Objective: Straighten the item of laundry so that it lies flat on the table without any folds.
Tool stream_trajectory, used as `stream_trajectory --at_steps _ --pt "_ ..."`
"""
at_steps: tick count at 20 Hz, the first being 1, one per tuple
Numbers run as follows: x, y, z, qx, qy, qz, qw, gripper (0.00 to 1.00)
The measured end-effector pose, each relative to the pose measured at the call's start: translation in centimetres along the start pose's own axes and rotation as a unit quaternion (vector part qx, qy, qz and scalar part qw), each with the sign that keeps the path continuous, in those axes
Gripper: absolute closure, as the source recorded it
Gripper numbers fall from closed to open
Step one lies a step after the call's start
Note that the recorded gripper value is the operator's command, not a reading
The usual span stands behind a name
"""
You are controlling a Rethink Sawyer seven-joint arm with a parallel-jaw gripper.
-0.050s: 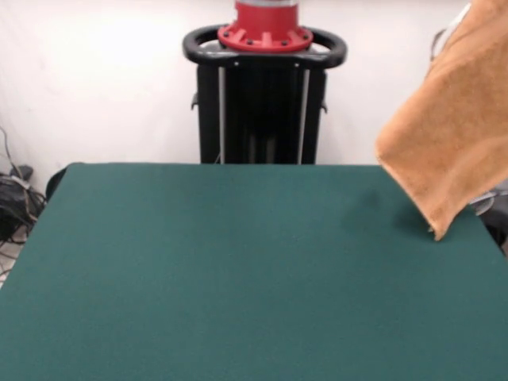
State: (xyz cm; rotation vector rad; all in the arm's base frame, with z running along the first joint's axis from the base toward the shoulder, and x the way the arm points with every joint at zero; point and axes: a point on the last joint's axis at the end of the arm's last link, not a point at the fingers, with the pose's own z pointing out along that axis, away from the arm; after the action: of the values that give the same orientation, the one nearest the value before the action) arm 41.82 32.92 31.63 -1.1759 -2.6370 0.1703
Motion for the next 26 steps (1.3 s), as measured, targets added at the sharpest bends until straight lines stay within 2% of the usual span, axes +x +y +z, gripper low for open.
stream_trajectory --at_steps 4,12,19,26 --pt "0.6 0.0 0.0 0.000 -0.001 0.003 1.0000 1.00" --pt "3.7 -0.1 0.0 0.009 0.003 0.014 0.9999 1.00" --pt "6.0 0.8 1.0 0.013 0.018 0.052 0.9984 1.00" --pt "6.4 1.7 2.1 0.010 0.020 0.081 0.9964 1.00"
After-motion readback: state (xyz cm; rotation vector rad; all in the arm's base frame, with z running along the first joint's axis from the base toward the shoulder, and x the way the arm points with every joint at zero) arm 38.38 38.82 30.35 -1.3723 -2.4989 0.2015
